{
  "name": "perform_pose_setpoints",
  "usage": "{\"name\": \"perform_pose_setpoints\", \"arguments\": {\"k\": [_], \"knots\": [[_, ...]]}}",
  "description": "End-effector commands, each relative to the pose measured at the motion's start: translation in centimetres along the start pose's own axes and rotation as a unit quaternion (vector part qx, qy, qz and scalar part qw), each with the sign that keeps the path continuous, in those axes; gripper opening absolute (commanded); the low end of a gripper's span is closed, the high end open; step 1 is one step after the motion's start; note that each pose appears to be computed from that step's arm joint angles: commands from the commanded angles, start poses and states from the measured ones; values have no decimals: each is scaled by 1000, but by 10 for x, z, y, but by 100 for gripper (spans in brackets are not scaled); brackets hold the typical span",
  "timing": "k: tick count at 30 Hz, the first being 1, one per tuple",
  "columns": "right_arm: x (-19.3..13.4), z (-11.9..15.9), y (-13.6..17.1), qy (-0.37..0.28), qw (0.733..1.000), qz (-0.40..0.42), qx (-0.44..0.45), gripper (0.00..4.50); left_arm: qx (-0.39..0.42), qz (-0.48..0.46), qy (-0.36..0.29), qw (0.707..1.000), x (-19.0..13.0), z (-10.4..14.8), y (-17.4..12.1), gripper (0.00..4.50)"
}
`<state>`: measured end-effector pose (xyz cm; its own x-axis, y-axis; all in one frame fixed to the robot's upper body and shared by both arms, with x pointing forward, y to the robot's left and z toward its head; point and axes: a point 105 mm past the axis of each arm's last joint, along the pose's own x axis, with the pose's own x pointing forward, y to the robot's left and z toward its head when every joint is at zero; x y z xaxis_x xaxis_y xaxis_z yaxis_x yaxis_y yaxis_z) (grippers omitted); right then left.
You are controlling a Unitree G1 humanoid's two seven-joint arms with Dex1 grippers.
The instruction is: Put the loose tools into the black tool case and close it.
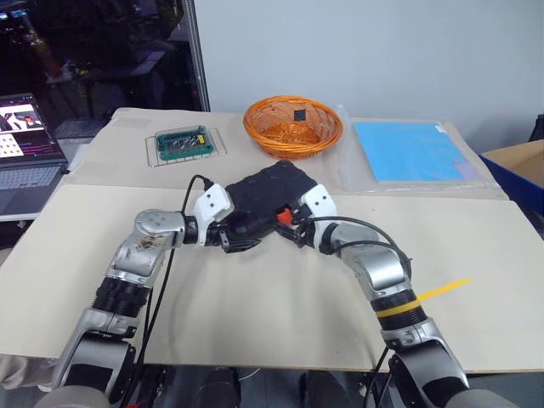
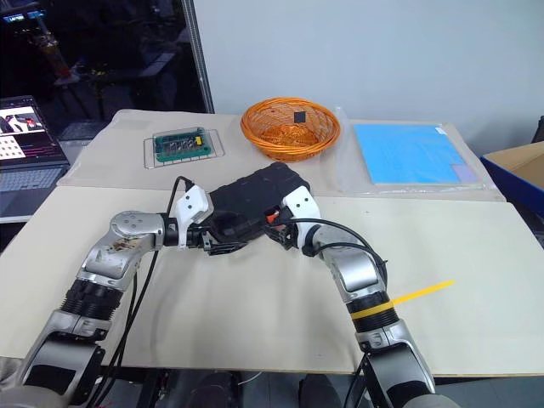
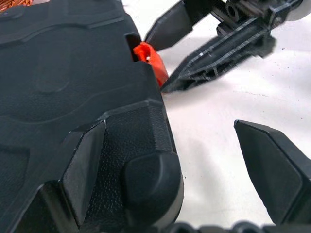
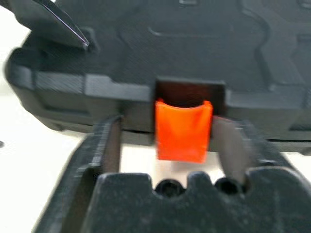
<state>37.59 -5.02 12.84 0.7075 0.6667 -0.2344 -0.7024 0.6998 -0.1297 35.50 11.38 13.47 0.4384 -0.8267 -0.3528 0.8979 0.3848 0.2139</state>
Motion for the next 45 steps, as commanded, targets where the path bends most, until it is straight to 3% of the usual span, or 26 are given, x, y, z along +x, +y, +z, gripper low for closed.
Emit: {"name": "perform_pose_setpoints", "arguments": {"k": [1,6,10,18,27,37,45], "knots": [[-17,31,-3,-44,999,3,-16,375,-41,-14,44,998,5,-29,-9,450],[-38,24,-12,-24,1000,-15,-4,375,-43,-15,44,998,6,-29,-10,450],[-45,17,-16,-17,999,-31,22,278,-44,-15,44,998,7,-29,-10,450],[-24,10,-8,-12,999,-22,49,5,-42,-16,45,998,8,-28,-9,450],[5,13,-4,-21,999,-12,36,5,-43,-17,45,998,9,-27,-10,450],[-19,21,-4,-59,997,7,50,5,-47,-12,46,998,7,-29,-11,450],[-1,24,-15,-76,995,-28,65,5,-48,-13,47,998,7,-30,-12,450]]}}
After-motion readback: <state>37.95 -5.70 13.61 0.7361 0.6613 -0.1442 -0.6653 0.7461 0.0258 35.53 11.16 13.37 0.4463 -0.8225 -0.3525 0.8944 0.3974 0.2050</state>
